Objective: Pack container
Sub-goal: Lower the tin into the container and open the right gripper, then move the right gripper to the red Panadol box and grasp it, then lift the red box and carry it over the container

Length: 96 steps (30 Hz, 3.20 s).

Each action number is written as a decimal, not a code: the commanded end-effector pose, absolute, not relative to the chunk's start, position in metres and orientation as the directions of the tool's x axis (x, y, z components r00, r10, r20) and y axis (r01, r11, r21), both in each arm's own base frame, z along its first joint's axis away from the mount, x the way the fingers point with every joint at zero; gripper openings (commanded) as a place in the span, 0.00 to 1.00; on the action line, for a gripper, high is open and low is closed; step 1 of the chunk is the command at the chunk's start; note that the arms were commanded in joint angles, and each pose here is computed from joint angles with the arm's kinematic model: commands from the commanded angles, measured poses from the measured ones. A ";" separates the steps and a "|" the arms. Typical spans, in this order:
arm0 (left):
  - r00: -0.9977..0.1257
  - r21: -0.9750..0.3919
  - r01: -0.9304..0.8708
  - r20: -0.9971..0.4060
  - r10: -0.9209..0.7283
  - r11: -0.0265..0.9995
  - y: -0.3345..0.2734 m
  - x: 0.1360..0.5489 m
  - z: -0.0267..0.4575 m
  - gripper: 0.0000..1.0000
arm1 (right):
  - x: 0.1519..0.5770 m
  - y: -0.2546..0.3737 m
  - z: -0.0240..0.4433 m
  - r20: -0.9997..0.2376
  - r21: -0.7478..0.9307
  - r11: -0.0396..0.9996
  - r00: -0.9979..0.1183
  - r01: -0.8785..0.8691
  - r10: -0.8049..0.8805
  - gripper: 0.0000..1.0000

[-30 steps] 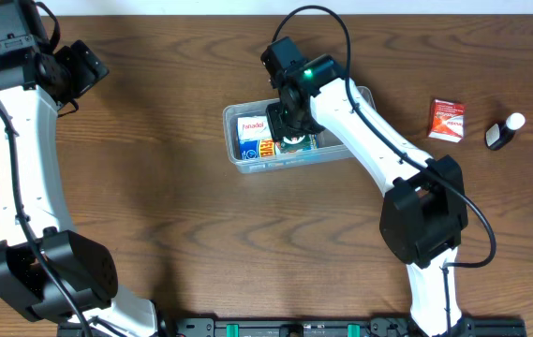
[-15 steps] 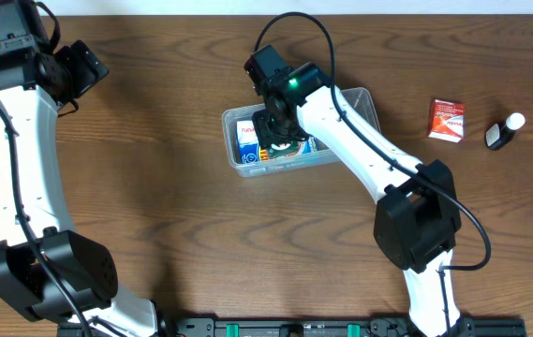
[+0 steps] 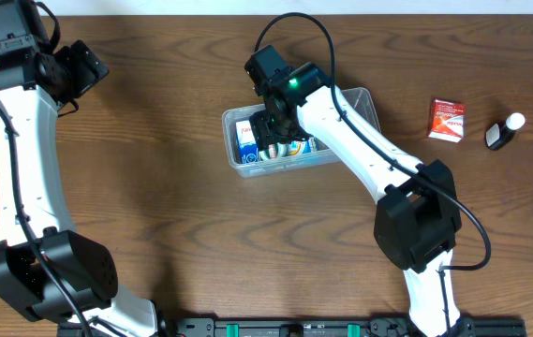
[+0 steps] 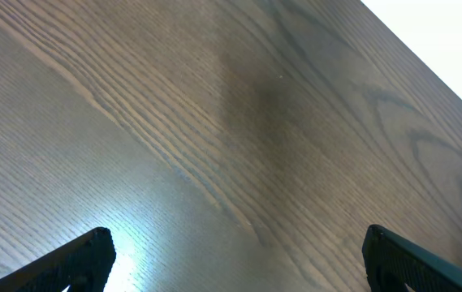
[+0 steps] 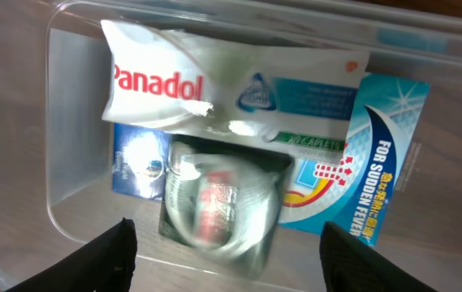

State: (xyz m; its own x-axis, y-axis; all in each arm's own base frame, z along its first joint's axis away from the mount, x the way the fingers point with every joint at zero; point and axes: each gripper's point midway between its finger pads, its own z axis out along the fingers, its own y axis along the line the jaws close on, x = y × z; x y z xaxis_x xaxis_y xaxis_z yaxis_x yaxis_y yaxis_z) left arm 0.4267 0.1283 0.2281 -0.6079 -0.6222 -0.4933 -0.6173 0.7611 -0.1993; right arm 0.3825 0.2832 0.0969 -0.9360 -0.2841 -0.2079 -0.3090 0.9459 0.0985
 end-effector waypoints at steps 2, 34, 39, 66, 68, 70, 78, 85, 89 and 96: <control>-0.610 -0.185 -0.622 -0.495 -0.619 0.761 0.131 0.425 0.227 0.98 | 0.383 0.290 0.112 -0.240 0.114 0.938 -0.925 -0.328 -0.295 0.71; -0.610 -0.185 -0.622 -0.495 -0.619 0.761 0.131 0.425 0.227 0.98 | 0.455 0.002 0.174 -0.327 -0.036 0.984 -0.932 0.177 0.156 0.76; -0.610 -0.185 -0.622 -0.495 -0.619 0.761 0.131 0.425 0.227 0.98 | 0.457 -0.034 0.162 -0.308 -0.062 0.972 -0.930 0.228 0.199 0.79; -0.610 -0.185 -0.622 -0.495 -0.619 0.761 0.131 0.425 0.227 0.98 | 0.469 -0.114 0.052 -0.168 -0.141 0.926 -0.930 0.351 0.327 0.84; -0.610 -0.185 -0.622 -0.495 -0.619 0.761 0.131 0.425 0.227 0.98 | 0.468 -0.114 0.044 -0.152 -0.144 0.926 -0.933 0.348 0.327 0.84; -0.610 -0.185 -0.622 -0.495 -0.619 0.761 0.131 0.425 0.227 0.98 | 0.467 -0.113 0.035 -0.136 -0.147 0.927 -0.935 0.346 0.327 0.84; -0.610 -0.185 -0.622 -0.495 -0.619 0.761 0.131 0.425 0.227 0.98 | 0.465 -0.112 0.015 -0.099 -0.149 0.929 -0.940 0.339 0.328 0.84; -0.610 -0.185 -0.622 -0.495 -0.619 0.761 0.131 0.425 0.227 0.98 | 0.468 -0.112 0.012 -0.110 -0.144 0.929 -0.939 0.341 0.327 0.83; -0.610 -0.185 -0.622 -0.495 -0.619 0.761 0.131 0.425 0.227 0.98 | 0.471 -0.108 0.003 -0.125 -0.118 0.934 -0.938 0.338 0.323 0.83; -0.610 -0.185 -0.622 -0.495 -0.619 0.761 0.131 0.425 0.227 0.98 | 0.474 -0.103 -0.001 -0.127 -0.084 0.948 -0.947 0.308 0.297 0.79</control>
State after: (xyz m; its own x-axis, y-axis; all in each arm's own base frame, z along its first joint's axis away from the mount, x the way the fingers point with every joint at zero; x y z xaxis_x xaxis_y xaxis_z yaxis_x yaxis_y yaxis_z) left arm 0.4267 0.1285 0.2281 -0.6077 -0.6224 -0.4933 -0.6175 0.7609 -0.1993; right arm 0.4760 -0.1061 0.0051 -0.9377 0.3161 -0.1443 0.3314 0.9384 -0.0982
